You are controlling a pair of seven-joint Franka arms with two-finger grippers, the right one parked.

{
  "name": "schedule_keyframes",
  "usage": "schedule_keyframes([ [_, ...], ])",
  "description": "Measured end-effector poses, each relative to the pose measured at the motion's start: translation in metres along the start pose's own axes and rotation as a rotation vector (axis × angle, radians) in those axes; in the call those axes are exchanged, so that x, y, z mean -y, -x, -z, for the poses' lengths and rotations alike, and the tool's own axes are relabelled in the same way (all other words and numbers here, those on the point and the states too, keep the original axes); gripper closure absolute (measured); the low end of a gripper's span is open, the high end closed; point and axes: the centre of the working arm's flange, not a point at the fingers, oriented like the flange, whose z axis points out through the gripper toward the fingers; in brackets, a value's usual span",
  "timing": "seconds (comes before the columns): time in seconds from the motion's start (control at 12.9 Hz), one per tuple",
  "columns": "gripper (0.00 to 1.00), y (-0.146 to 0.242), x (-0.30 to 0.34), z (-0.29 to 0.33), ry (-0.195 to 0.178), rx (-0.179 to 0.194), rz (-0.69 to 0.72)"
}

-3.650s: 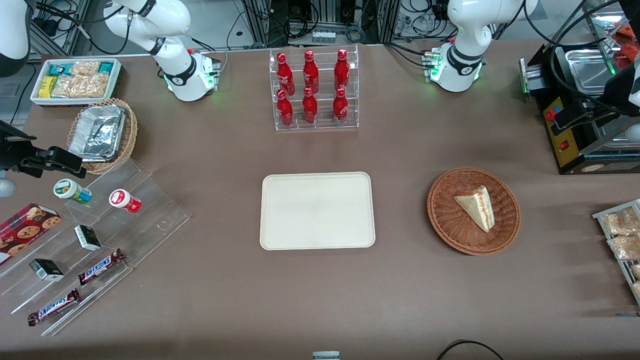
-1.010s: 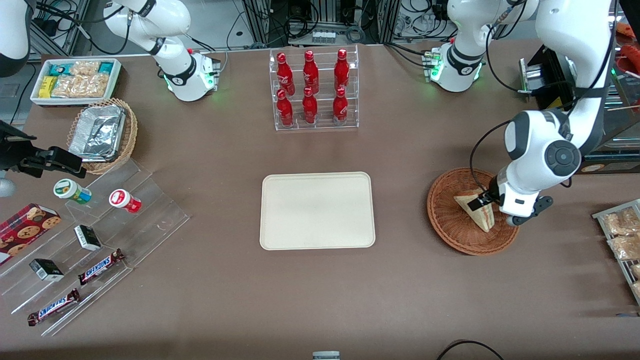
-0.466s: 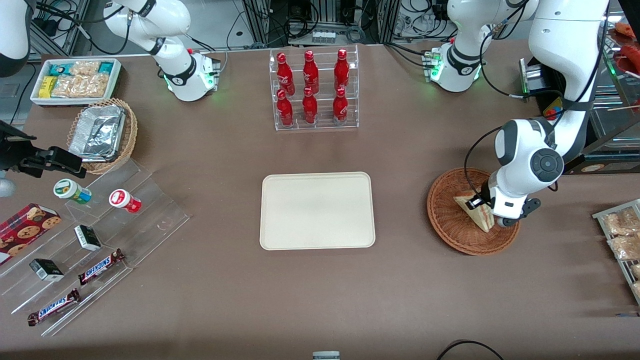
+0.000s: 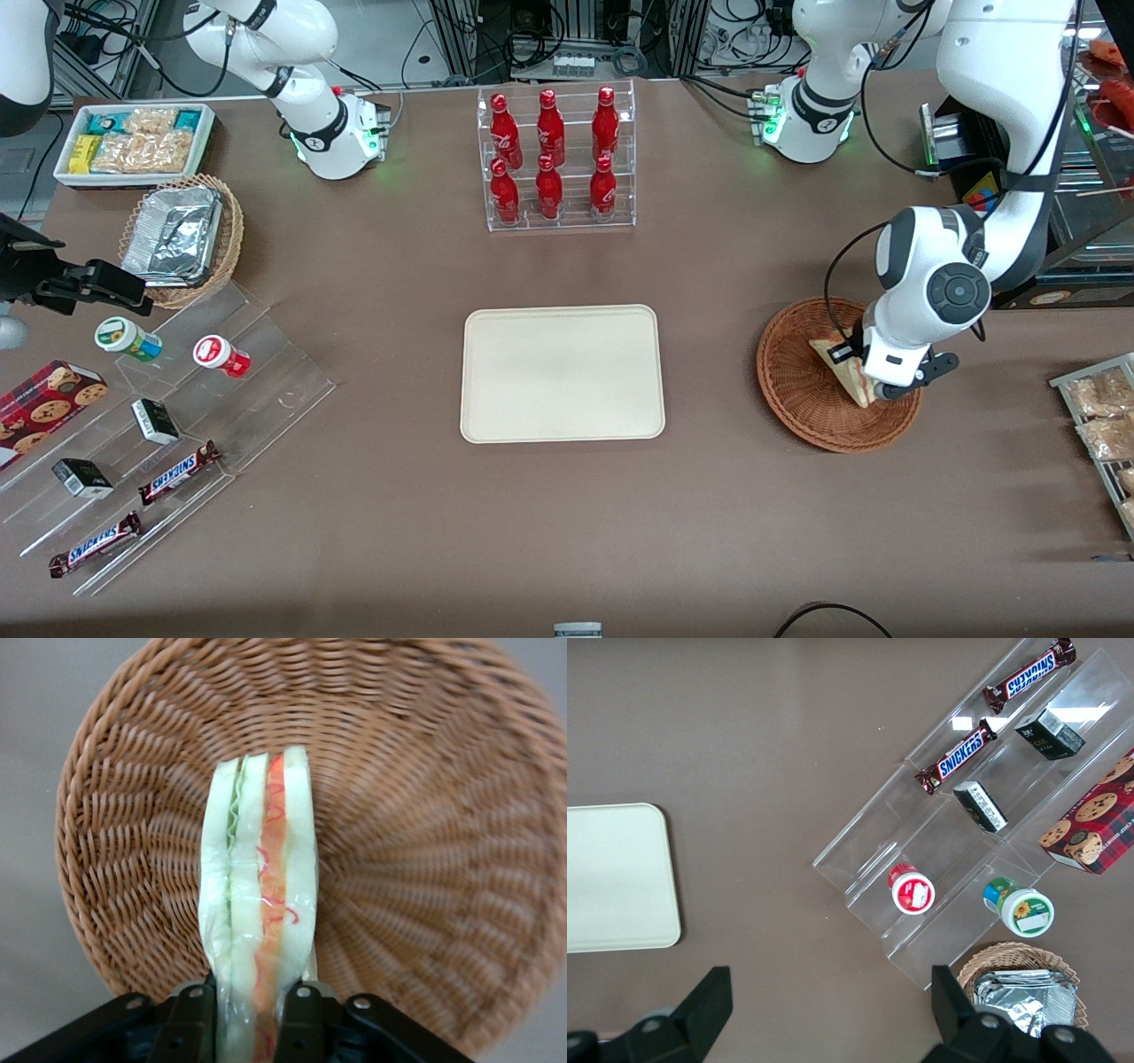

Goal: Place sandwich from basket to tray
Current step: 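Lift the sandwich and carry it over the white tray, then lower the sandwich onto the tray center and open the left gripper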

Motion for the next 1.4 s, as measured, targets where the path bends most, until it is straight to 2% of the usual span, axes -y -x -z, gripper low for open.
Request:
schedule_keyframes([
  [0.08,0.82,0.009,-0.017,0.02,-0.009,0.003,-0.038],
  [0.16,0.84,0.019,-0.034,0.035,-0.012,-0.001,-0.072],
  [0.62,0.84,0.099,-0.156,0.077,0.013,-0.059,-0.312],
  [0.93,0.84,0.142,-0.241,0.065,0.031,-0.062,-0.363],
  [1.24,0.84,0.154,-0.302,0.04,0.053,-0.049,-0.414],
  [1.4,0.84,0.158,-0.325,0.029,0.084,-0.052,-0.428],
])
